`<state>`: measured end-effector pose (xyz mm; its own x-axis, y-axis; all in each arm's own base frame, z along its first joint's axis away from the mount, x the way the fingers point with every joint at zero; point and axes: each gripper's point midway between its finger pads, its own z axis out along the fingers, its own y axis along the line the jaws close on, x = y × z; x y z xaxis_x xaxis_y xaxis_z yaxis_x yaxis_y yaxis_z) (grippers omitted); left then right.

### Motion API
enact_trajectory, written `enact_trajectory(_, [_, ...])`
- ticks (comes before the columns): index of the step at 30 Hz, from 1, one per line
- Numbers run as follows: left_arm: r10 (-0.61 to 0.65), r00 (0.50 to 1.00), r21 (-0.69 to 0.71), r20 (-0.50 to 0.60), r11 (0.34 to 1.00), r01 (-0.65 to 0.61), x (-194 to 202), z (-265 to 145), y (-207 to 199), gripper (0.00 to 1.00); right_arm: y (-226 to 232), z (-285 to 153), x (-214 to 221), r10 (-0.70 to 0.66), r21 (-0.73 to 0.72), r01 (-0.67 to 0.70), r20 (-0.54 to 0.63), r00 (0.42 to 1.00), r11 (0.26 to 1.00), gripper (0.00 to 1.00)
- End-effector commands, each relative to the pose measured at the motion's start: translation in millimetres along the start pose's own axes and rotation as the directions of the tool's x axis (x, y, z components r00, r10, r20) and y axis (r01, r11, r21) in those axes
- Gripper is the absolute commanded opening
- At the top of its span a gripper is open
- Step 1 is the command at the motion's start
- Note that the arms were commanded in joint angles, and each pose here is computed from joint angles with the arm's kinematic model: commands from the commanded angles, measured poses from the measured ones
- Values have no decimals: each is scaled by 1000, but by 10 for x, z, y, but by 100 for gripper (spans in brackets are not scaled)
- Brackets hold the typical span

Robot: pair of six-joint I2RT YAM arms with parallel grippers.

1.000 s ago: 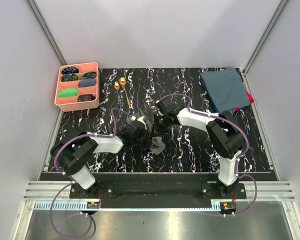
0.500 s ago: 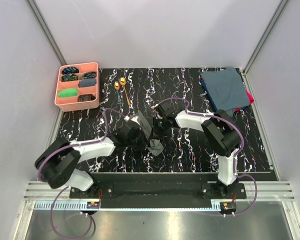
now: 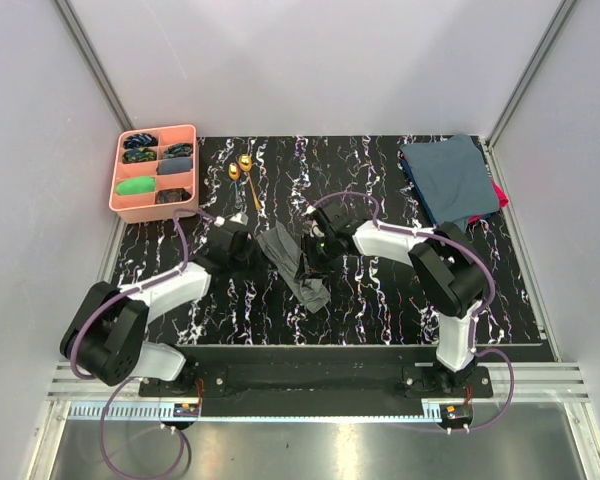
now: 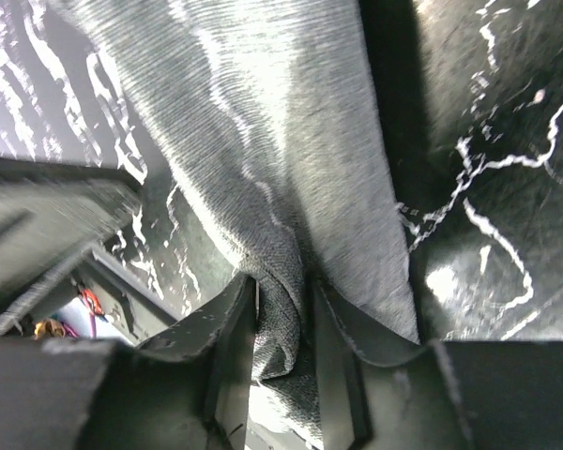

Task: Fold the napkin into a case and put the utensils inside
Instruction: Stuff the top corner of the smaller-rectangle-folded napkin into the folded napkin.

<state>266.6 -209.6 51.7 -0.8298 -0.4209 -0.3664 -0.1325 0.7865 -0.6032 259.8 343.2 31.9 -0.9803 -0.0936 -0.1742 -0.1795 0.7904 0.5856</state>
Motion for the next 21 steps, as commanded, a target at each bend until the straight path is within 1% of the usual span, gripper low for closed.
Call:
enact_trajectory(1, [28,996,122,87,992,-38,-425,-131,-495,1,248,-244,36,-83,-50,84,18,996,995,38])
enact_trajectory(2, [36,996,159,85,986,-49,-487,-147,-643,1,277,-256,50,-88,-58,88,13,996,994,40])
enact_trajectory(4, [44,997,164,58,985,-53,-508,-66,-704,0,361,-281,76,-109,-71,109,9,994,992,43])
enact_trajectory(5, [53,997,181,64,981,-64,-578,-61,-808,0,384,-283,96,-118,-73,118,5,993,990,45])
enact_trajectory(6, [57,997,183,58,981,-67,-594,-26,-833,1,404,-290,107,-123,-75,123,3,992,990,46])
enact_trajectory(7, [56,998,163,24,985,-59,-559,78,-787,0,416,-278,128,-127,-75,127,-2,992,989,47])
enact_trajectory(8, [55,998,181,21,982,-58,-615,89,-887,0,413,-266,148,-131,-72,130,-6,991,989,47])
enact_trajectory(12, [43,999,215,-17,976,-39,-612,284,-967,0,343,-221,212,-126,-54,125,-23,992,991,48])
enact_trajectory(13, [42,998,195,-51,980,-32,-553,388,-902,0,346,-222,220,-127,-54,126,-24,992,991,48])
enact_trajectory(15, [45,996,191,-81,981,-29,-495,446,-866,0,342,-239,219,-131,-50,130,-19,991,990,50])
enact_trajectory(18, [46,994,145,-98,989,-32,-371,506,-648,0,369,-288,207,-142,-52,141,-10,990,989,53])
enact_trajectory(20, [56,993,106,-99,993,-45,-300,487,-483,0,375,-318,189,-150,-50,150,-1,989,987,57])
enact_trajectory(21, [60,994,108,-95,993,-50,-295,454,-464,0,385,-343,183,-151,-50,151,1,988,987,58])
